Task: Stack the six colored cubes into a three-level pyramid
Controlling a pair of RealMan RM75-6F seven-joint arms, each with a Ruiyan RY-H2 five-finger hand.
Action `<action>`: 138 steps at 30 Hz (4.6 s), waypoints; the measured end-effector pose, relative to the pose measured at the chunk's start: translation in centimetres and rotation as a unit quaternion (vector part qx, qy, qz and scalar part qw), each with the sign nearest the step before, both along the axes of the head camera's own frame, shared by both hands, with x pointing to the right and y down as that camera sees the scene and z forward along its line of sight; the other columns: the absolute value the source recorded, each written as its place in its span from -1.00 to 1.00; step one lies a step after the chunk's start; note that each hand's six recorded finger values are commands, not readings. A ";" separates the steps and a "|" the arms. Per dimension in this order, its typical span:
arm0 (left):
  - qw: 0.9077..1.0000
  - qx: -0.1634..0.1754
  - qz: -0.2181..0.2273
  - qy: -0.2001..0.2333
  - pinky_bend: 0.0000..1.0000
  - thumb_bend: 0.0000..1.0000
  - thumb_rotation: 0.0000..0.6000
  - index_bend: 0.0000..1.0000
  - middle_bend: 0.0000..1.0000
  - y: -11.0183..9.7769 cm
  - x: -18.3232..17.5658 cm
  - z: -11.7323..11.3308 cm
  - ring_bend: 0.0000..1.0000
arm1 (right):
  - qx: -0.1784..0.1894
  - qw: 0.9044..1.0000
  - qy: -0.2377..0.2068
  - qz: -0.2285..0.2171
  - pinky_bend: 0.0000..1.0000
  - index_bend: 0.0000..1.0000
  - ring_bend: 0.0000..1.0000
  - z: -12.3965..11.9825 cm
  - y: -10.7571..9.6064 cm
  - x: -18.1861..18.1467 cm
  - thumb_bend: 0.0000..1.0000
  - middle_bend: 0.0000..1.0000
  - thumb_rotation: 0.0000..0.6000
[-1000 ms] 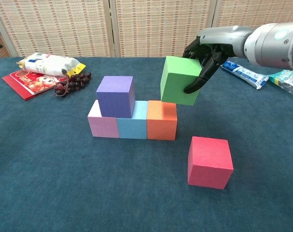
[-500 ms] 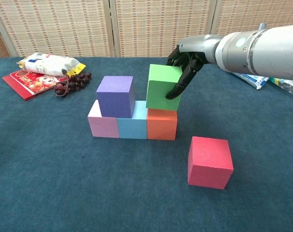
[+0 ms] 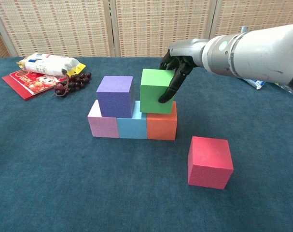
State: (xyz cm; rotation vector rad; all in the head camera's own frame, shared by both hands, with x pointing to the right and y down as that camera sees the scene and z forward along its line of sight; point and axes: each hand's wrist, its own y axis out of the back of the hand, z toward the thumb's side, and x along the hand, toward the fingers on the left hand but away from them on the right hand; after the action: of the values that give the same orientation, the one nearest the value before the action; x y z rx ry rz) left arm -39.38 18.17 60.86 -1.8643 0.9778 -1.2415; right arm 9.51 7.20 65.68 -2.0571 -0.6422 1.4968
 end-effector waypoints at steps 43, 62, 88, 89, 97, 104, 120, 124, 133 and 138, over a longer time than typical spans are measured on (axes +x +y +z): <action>1.000 -0.004 -0.011 0.014 -0.79 -0.38 1.00 -0.93 -1.00 0.2 -0.8 0.4 -1.00 | 0.008 1.000 0.028 -0.011 -0.58 0.15 -0.26 0.8 0.5 -1.8 -0.48 0.07 1.00; 1.000 -0.005 -0.013 0.015 -0.79 -0.39 1.00 -0.95 -1.00 0.3 -1.0 0.5 -1.00 | 0.003 1.000 0.026 -0.009 -0.58 0.13 -0.27 0.8 0.6 -2.2 -0.48 0.07 1.00; 1.000 -0.004 -0.015 0.016 -0.79 -0.39 1.00 -0.95 -1.00 0.2 -1.2 0.6 -1.00 | 0.004 1.000 0.026 -0.006 -0.61 0.12 -0.28 1.1 0.4 -2.5 -0.48 0.07 1.00; 1.000 -0.004 -0.015 0.016 -0.79 -0.39 1.00 -0.95 -1.00 0.3 -1.2 0.6 -1.00 | 0.003 1.000 0.026 -0.006 -0.61 0.12 -0.28 1.1 0.4 -2.5 -0.48 0.07 1.00; 1.000 -0.005 -0.016 0.016 -0.79 -0.39 1.00 -0.95 -1.00 0.3 -1.2 0.6 -1.00 | 0.003 1.000 0.026 -0.007 -0.62 0.12 -0.28 1.0 0.5 -2.6 -0.48 0.07 1.00; 1.000 -0.006 -0.016 0.016 -0.79 -0.39 1.00 -0.95 -1.00 0.3 -1.2 0.6 -1.00 | 0.005 1.000 0.030 -0.010 -0.64 0.11 -0.29 1.1 0.5 -2.6 -0.48 0.07 1.00; 1.000 -0.006 -0.017 0.018 -0.79 -0.39 1.00 -0.95 -1.00 0.4 -1.2 0.8 -1.00 | 0.004 0.999 0.032 -0.019 -0.88 -0.61 -0.61 1.1 0.9 -2.6 -0.69 -0.28 1.00; 1.000 -0.006 -0.017 0.018 -0.79 -0.38 1.00 -0.96 -1.00 0.3 -1.2 0.8 -1.00 | 0.003 0.999 0.031 -0.020 -0.95 -0.79 -0.70 1.1 1.0 -2.7 -0.73 -0.40 1.00; 1.000 -0.001 -0.004 0.017 -0.79 -0.38 1.00 -0.98 -1.00 -0.1 -0.7 0.6 -1.00 | -0.007 0.999 0.031 -0.024 -1.00 -1.00 -1.00 0.4 1.2 -1.9 -0.93 -0.98 1.00; 1.000 -0.002 0.009 0.019 -0.79 -0.38 1.00 -0.98 -1.00 -0.5 0.2 0.5 -1.00 | -0.004 1.000 0.013 -0.006 -1.00 -1.00 -1.00 -0.7 0.5 -0.2 -0.93 -1.00 1.00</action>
State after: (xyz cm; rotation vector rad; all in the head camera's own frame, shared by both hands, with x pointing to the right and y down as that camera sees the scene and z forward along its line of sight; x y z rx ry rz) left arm -39.22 17.72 61.32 -1.9019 0.9774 -1.2031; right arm 9.32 7.70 64.93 -2.0408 -0.6127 1.5199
